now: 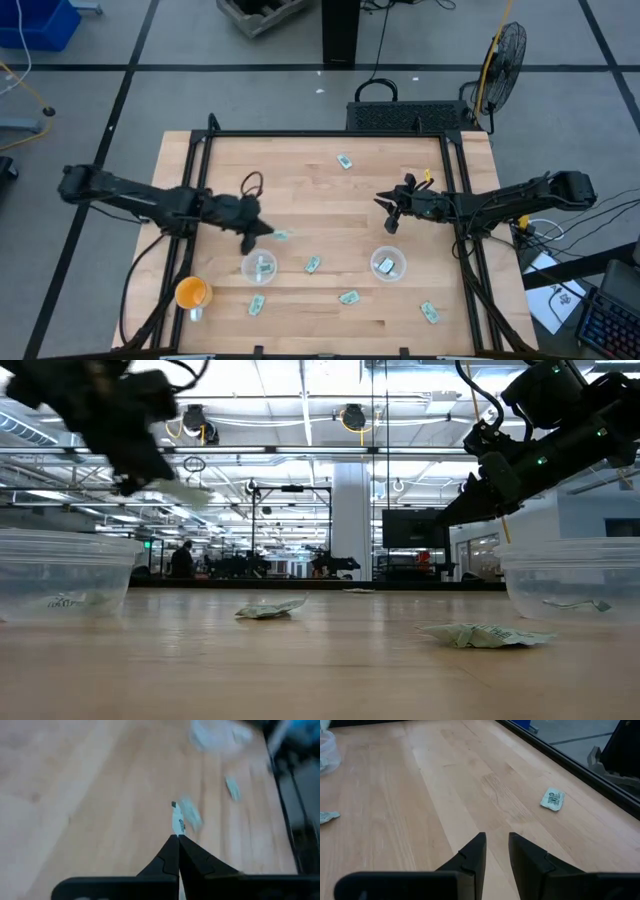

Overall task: Pick and place Stevia / Truvia into bins
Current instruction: Put the light green stevia packet into the left transparent container

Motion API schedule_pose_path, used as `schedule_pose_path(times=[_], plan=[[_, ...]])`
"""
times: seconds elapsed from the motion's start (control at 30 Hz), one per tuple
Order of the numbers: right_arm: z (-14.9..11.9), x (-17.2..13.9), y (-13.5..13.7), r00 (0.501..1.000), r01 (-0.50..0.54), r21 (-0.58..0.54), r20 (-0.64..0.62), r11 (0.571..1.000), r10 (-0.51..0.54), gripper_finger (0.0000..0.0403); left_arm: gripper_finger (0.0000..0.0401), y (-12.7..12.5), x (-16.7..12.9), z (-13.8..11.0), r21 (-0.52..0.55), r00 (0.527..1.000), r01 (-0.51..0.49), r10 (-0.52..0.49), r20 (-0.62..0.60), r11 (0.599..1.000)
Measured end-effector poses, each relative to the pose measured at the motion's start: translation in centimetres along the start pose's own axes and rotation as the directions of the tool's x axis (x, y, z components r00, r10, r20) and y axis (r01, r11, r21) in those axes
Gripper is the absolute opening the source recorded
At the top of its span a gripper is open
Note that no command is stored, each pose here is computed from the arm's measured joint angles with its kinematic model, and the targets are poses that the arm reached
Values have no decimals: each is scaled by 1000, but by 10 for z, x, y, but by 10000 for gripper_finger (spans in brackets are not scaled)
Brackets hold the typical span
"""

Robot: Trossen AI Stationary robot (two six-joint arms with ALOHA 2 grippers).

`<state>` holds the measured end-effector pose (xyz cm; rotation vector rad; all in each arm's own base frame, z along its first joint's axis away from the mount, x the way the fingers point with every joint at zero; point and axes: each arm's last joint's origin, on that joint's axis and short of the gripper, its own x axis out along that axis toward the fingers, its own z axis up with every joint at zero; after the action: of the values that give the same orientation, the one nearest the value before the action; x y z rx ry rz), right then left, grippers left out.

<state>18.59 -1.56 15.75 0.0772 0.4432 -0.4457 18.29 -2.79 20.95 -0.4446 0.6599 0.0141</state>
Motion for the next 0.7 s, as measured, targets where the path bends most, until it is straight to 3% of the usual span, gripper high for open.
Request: schedule_pose_path(times=[0.13,0.27,0.5,0.7], plan=[[0,0,0,1000,0,0,0,1000,0,75,2,-10,-18,-21,91,988,69,-55,-146,994],[0,0,0,1000,0,0,1,1000,0,75,3,-15,-22,-34,67,971,64,-47,-234,996],[0,0,0,1000,-1,1,2,1000,1,75,3,-21,-10,-42,69,958,18,2,-285,997],[0,0,0,1000,-1,2,5,1000,1,75,3,-25,9,-52,69,918,41,-11,-397,997]])
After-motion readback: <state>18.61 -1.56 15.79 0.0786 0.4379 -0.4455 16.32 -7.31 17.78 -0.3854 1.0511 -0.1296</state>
